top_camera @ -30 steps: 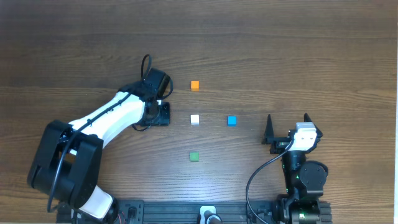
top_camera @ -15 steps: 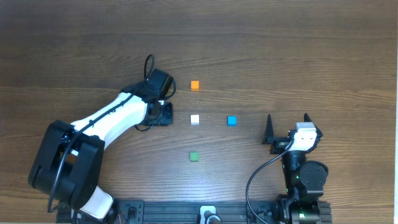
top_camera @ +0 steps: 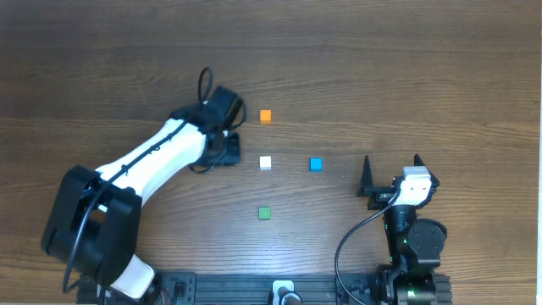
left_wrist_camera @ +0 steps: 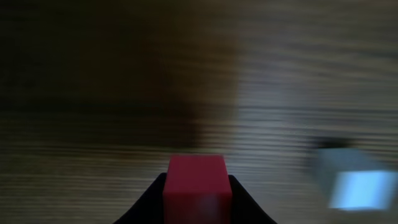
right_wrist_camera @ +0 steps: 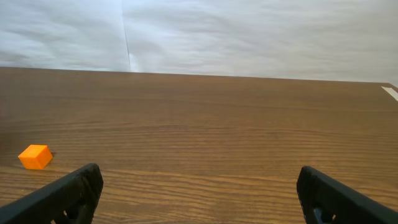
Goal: Stack Cubes
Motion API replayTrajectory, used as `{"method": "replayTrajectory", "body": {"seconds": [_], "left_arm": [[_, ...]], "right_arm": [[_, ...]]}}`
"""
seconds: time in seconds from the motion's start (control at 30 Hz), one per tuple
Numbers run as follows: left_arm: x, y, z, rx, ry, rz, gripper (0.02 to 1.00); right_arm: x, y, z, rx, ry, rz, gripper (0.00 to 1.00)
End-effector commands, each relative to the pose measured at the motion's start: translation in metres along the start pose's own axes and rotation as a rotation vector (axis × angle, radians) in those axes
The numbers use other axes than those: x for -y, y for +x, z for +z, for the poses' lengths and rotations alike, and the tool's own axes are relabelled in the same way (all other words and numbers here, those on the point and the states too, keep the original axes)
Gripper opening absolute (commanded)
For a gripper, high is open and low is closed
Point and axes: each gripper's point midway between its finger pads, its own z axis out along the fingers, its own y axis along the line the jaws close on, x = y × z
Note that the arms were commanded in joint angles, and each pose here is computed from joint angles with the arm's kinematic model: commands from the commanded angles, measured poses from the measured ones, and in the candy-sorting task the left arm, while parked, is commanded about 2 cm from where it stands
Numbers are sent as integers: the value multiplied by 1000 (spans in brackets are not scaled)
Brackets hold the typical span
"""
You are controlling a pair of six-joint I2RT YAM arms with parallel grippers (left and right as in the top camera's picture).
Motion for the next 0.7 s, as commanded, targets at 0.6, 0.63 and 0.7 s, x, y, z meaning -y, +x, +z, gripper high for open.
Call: {"method": "replayTrajectory", "body": {"seconds": [0.6,0.63,0.7], "left_arm": [[92,4,-12,-9,70,-27,169],[92,5,-11,-15,67,-27,165],[91,8,-11,-23,62,-24,167]], "right_arm": [[1,2,0,3,4,0,989],[1,2,0,2,4,0,993],[1,2,0,3,4,0,991]]}}
